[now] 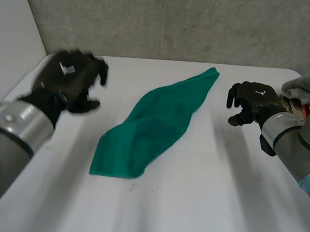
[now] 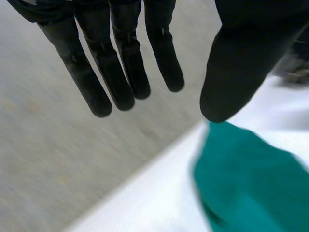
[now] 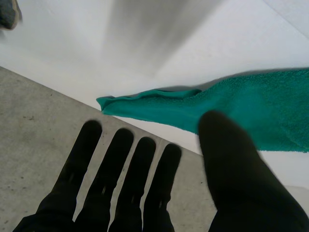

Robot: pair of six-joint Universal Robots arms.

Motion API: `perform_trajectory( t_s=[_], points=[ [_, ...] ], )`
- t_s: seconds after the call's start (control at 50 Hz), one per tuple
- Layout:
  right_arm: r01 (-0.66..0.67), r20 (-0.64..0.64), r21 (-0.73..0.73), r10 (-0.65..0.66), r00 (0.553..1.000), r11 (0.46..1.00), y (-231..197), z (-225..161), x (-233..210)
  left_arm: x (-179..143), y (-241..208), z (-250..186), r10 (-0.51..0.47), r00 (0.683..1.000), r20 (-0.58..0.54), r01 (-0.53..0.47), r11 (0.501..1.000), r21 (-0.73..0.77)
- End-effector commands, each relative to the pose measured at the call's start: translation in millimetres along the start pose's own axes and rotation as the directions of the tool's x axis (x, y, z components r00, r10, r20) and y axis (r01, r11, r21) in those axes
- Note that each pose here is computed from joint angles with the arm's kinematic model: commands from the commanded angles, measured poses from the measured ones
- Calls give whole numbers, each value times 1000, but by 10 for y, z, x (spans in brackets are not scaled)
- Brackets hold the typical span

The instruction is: Fold the laundry.

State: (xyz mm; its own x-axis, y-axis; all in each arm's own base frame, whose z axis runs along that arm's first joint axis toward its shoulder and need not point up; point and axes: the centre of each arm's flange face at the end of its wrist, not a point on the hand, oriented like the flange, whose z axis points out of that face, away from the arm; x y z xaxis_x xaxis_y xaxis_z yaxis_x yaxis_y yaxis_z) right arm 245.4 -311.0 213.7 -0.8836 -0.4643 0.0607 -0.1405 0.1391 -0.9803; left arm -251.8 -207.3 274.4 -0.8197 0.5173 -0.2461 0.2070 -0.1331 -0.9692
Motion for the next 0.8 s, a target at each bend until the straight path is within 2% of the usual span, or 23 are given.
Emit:
perform_trajectory(
  t_s=[0.02, 0.22, 0.4, 0.58, 0.8],
  points=[
    [14, 18, -7, -13, 1000, 1000, 0, -23, -49, 265, 374, -327, -67, 987, -149, 23, 959, -282],
    [60, 43, 4, -60, 997, 998, 44, -32, -92, 383, 759, -273, -62, 986, -155, 10, 949, -315],
    [71, 59, 1, -70, 996, 998, 107, -44, -131, 436, 1135, 22, -2, 987, -158, -50, 944, -327],
    [74, 50, -8, -73, 996, 997, 161, -43, -101, 506, 1274, 220, 60, 979, -194, -122, 939, -323],
    [98, 46, -10, -98, 994, 995, 202, -49, -89, 538, 1433, 472, 112, 976, -186, -169, 929, -329]
  ],
)
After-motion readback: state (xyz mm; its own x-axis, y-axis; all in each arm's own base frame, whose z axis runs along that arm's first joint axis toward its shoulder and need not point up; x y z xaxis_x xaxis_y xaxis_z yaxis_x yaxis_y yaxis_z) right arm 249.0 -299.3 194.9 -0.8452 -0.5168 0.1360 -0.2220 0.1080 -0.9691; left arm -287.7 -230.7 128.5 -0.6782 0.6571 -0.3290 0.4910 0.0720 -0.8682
